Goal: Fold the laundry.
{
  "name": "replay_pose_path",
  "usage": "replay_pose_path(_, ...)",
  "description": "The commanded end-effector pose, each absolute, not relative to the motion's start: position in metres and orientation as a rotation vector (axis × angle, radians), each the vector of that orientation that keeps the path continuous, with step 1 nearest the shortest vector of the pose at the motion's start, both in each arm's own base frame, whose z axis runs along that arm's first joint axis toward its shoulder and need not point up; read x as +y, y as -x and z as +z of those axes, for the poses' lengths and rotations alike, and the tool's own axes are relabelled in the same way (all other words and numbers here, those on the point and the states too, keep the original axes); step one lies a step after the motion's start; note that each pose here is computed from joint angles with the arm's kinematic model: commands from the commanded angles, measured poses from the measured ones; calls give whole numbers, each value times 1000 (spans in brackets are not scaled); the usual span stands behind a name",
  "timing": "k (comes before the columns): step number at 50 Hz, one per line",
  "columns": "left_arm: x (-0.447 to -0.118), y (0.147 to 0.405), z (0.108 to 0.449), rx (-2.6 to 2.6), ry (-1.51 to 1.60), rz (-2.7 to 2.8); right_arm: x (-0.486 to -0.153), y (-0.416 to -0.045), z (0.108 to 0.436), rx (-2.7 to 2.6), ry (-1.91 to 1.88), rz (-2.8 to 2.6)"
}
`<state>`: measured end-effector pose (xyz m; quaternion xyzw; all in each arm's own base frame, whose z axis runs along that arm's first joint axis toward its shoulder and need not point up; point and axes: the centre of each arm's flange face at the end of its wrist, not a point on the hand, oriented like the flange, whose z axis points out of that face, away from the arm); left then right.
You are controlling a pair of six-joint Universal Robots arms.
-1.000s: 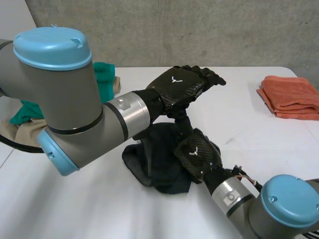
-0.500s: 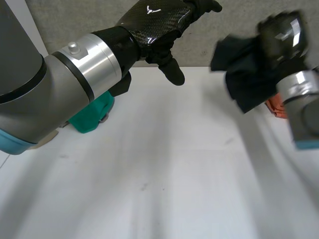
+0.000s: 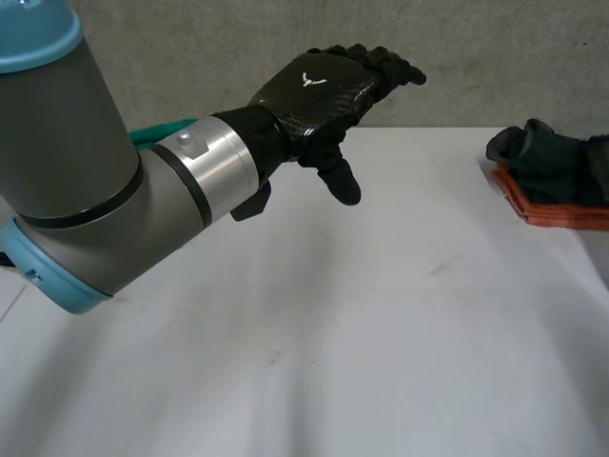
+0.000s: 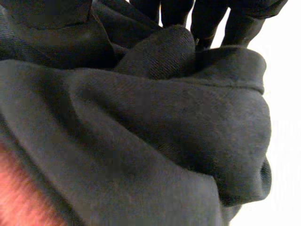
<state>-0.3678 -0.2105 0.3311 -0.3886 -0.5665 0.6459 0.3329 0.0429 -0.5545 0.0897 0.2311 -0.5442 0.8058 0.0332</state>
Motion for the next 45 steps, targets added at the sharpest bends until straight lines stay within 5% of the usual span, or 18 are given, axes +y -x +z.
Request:
replay_pose_path(1, -206, 369, 333, -1479, 1013, 1691, -541, -34, 82, -1713, -861, 2472)
replay_pose_path(16, -184, 378, 337, -1430, 1041, 1659, -514, -10, 164, -1784, -535, 2347)
replay_pose_path(24, -173, 382, 336, -1414, 1057, 1636, -480, 37, 211, -1939, -320, 2011)
replay_pose_path(32, -172, 378, 350, -1377, 1040, 1680, -468, 56, 276, -1587, -316, 1709)
replay_pose_path(35, -177, 375, 362, -1365, 1001, 1743, -472, 24, 293, -1469, -363, 1829)
replay_pose_path(39, -199, 359, 382, -1433, 857, 1917, -455, -69, 320, -1275, -532, 2158)
replay_pose_path(45, -287, 277, 391, -1732, 530, 2256, -400, -152, 305, -1296, -837, 2377)
